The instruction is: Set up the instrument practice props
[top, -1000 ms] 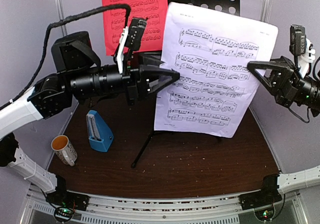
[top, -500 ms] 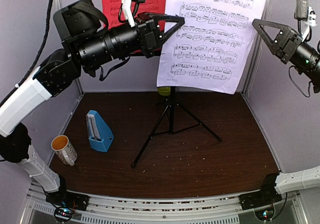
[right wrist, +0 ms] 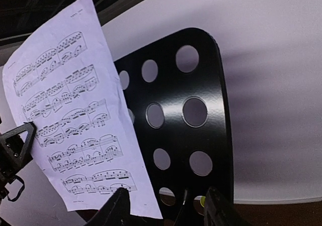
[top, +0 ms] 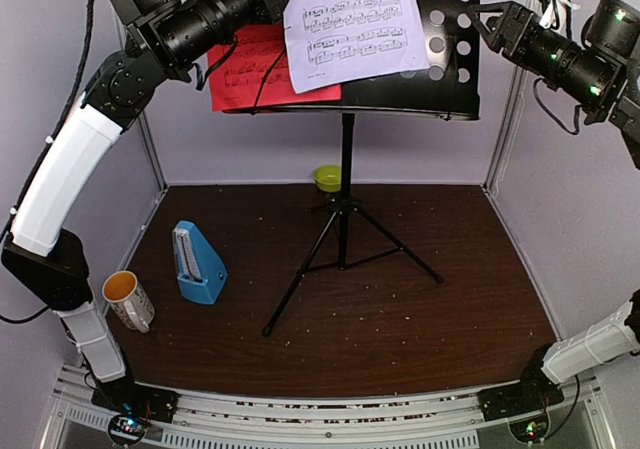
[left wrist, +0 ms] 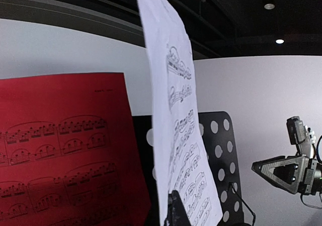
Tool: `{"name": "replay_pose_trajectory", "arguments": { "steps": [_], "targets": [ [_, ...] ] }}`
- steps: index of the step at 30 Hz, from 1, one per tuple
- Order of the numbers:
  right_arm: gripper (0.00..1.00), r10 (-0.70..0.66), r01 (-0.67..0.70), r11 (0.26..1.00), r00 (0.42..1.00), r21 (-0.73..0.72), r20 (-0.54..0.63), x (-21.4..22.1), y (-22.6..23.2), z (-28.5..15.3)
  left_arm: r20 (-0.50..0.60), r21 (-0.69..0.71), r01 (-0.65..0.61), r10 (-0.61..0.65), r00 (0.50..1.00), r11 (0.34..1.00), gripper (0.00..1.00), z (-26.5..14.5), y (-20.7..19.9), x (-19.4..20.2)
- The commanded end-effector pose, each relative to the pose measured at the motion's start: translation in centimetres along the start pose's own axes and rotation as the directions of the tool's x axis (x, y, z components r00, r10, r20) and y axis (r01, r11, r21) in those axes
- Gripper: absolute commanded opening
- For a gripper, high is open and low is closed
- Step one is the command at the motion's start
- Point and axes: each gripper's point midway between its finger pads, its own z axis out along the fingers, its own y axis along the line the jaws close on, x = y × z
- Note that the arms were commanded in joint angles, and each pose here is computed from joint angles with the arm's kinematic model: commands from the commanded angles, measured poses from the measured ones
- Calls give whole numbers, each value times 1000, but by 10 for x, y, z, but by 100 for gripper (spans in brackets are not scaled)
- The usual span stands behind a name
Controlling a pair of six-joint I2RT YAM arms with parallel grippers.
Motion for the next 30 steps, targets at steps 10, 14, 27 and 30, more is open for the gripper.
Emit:
{"name": "replay_pose_trajectory", "arguments": {
  "steps": [10,14,27,30],
  "targets": [
    [50,304,-296,953,924,71,-231,61,-15,21,55,112,-141,136,989,984,0,9,0,-9],
    [46,313,-305,950,918,73,-242,66,-16,16,61,110,-160,154,986,981,0,11,0,-9],
    [27,346,-348,937,907,35,-242,69,-12,15,66,104,-176,170,983,979,0,10,0,-10],
    [23,351,-353,935,901,37,-255,73,-12,18,69,109,-172,165,984,979,0,11,-1,-10]
  ]
}}
